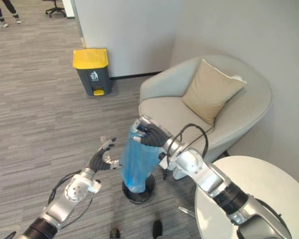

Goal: Gather rubbish on tea table into small bin, then transfer packed bag to large trash can.

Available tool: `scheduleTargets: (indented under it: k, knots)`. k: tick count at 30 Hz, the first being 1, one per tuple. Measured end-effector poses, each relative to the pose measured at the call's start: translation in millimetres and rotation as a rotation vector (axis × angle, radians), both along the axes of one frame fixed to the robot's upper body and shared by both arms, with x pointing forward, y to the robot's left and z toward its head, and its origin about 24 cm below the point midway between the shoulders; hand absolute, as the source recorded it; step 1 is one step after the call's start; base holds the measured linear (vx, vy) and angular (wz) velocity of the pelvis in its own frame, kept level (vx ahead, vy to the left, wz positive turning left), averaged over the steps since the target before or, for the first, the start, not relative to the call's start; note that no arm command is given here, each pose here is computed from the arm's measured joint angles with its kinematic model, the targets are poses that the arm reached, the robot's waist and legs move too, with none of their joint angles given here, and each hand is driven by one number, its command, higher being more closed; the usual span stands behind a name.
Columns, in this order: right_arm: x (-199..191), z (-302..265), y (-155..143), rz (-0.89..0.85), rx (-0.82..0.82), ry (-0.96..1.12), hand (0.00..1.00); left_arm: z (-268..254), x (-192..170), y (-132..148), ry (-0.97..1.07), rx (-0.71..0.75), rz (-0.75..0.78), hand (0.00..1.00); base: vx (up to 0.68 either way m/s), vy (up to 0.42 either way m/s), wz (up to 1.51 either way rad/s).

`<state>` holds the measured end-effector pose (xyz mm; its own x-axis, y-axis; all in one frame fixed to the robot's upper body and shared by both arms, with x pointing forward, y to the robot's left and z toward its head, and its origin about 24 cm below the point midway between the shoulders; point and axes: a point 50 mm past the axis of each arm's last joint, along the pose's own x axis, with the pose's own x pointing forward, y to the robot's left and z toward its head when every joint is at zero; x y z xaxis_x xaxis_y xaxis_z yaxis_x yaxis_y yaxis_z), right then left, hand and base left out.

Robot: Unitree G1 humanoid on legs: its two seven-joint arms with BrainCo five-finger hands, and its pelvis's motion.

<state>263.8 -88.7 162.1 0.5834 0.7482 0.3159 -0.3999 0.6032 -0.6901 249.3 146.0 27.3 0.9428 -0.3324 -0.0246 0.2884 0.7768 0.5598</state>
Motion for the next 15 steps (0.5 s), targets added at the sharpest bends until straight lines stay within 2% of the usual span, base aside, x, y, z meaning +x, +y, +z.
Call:
scheduleTargets:
  k: [7,15]
  knots:
    - [-7,8,9,0.063,0.028,-0.021,1.0,8,7,-13,-0.043,0.031,-0.067,0.0,0.0,0.008,-0.06]
    - [-12,8,26,0.121,0.078,-0.005,1.0,5,8,-29,-0.058,0.017,-0.063,0.0,0.0,0.0,-0.04]
